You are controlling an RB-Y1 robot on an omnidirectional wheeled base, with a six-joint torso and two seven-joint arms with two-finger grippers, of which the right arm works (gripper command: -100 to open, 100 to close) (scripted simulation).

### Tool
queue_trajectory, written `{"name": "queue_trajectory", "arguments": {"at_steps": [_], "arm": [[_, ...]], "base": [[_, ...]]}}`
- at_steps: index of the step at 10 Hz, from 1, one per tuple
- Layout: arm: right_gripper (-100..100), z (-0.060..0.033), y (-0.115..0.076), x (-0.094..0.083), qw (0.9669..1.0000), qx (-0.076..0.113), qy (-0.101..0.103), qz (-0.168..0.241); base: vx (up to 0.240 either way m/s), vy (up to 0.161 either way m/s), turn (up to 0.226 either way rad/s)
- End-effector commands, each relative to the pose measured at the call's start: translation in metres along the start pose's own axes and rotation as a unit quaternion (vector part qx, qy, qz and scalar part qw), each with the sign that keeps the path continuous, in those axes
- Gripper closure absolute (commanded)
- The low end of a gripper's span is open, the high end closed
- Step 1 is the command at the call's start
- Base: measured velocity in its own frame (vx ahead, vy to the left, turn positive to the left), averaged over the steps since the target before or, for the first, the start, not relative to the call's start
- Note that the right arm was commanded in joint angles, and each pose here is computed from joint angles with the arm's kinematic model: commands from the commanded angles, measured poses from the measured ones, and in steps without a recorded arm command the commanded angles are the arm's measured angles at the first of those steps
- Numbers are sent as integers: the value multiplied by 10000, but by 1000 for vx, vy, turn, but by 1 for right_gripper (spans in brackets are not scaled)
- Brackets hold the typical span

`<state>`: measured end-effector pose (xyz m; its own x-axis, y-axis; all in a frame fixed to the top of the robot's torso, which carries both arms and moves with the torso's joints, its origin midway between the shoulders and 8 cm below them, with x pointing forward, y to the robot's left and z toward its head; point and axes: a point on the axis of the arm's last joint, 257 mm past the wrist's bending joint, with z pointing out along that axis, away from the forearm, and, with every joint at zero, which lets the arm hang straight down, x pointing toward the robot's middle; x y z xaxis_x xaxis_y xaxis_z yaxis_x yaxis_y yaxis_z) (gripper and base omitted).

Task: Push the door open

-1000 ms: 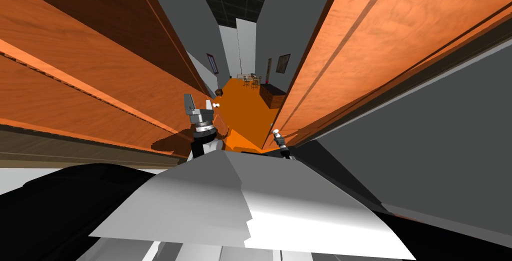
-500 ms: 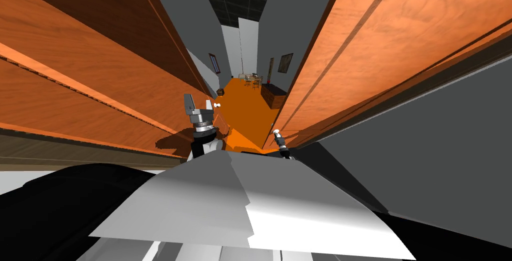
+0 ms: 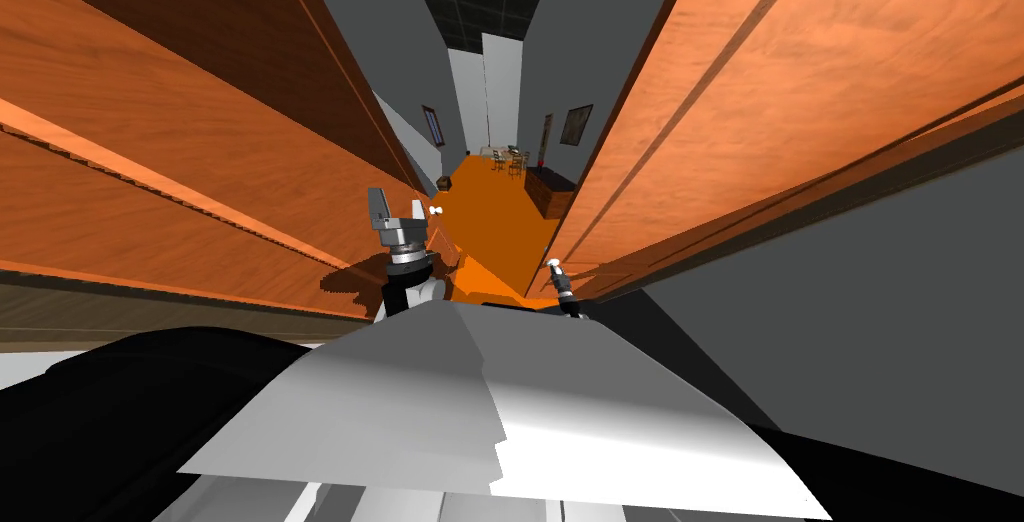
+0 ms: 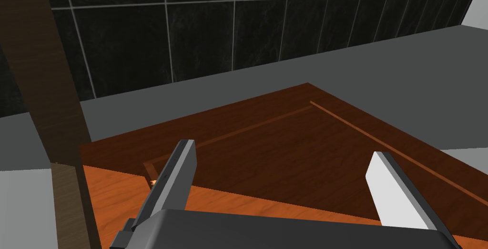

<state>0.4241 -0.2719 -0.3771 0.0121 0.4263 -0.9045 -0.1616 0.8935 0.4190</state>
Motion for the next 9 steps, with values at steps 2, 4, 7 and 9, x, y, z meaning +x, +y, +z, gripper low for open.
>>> {"name": "queue_trajectory", "arguments": {"at_steps": [2, 4, 7, 9], "arm": [[100, 25, -16, -102, 9991, 42, -165, 400], [100, 15, -39, -163, 9953, 121, -324, 900], [100, 0, -66, -225, 9877, 195, -499, 1468], [100, -9, -81, -256, 9816, 225, -591, 1801]], "base": [[46, -8, 48], [57, -10, 57], [49, -6, 54], [52, -14, 33]]}}
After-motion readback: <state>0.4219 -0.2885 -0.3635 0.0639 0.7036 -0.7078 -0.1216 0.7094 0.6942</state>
